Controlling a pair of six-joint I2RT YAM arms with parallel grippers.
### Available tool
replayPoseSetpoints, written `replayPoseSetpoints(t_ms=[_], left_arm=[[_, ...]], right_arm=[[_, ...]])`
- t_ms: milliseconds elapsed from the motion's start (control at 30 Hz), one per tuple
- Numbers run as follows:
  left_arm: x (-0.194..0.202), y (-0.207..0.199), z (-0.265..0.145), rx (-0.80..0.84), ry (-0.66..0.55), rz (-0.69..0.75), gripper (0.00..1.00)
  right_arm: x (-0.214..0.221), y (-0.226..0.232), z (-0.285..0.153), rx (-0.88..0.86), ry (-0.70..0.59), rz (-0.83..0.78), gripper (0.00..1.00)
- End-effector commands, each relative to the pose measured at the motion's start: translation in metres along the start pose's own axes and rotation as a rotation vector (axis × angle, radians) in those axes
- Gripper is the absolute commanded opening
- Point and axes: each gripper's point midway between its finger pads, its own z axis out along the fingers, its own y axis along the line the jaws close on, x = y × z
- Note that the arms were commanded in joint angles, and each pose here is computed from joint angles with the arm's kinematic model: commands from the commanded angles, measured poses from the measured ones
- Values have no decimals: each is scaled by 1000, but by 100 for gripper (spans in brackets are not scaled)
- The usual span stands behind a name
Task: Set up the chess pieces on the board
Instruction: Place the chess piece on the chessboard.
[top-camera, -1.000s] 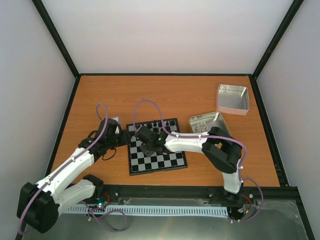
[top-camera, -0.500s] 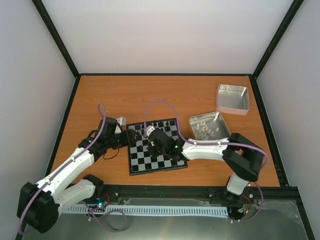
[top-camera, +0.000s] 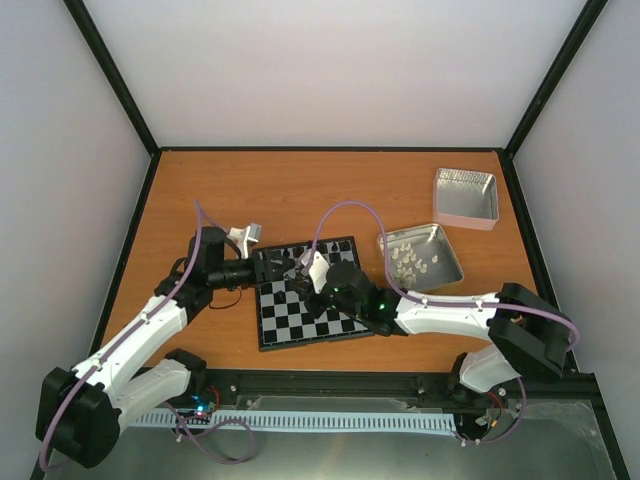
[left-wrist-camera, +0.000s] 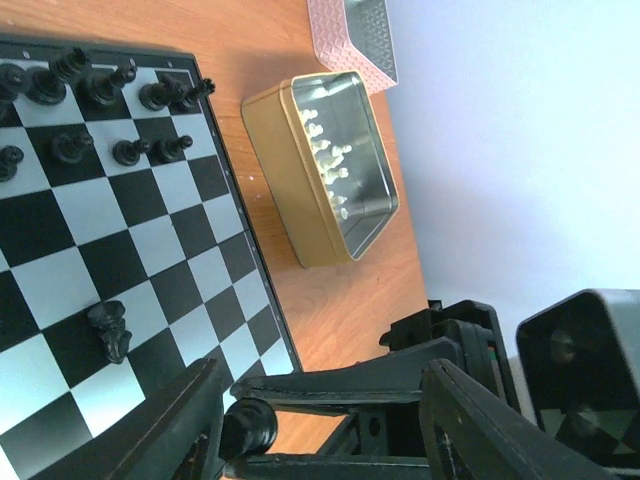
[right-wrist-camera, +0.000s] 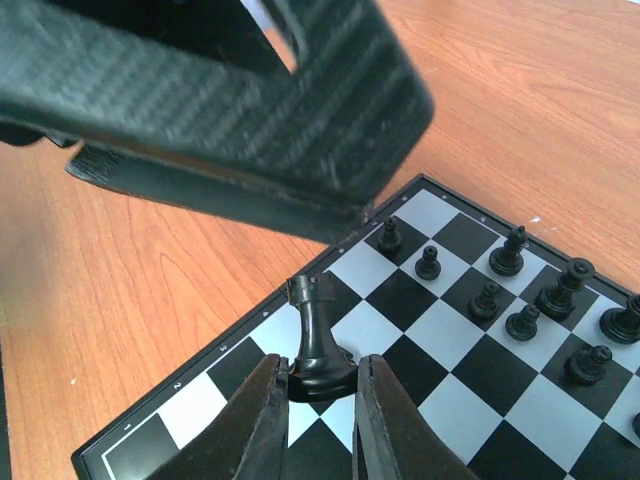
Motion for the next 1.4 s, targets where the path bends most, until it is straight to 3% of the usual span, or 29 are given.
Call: replayPoseSetpoints(t_ms=[0,200,433,633,700,767,900,1100,1367], left_arm=[[5,-2,2,55,24,-29,56],[1,7,0,-10,2,-32,56],[9,3,3,31,51,-41,28],[5,2,1,21,35,-29,10],[3,2,1,12,26,-20,4],[-2,5,-1,-20,7,-10,3],[-27,33,-14,-258,-121,36,3],[-78,91,-53,-708,-355,82,3],[-111,129,-30,-917,-316,78,2]], right_arm=[[-23,6,-10,-35,-97,-8,16],[-28,2,-15,-14,-123,-4,16],[-29,3,-14,-15,-127,0,16],[-27,2,-13,-12,-119,0,17],[-26,2,-13,-10,-113,6,20],[-25,-2,-11,16,-97,29,32],[-18,-11,-12,59,-70,69,51],[5,-23,-21,112,-37,153,54],[25,-30,-33,137,-18,210,54]])
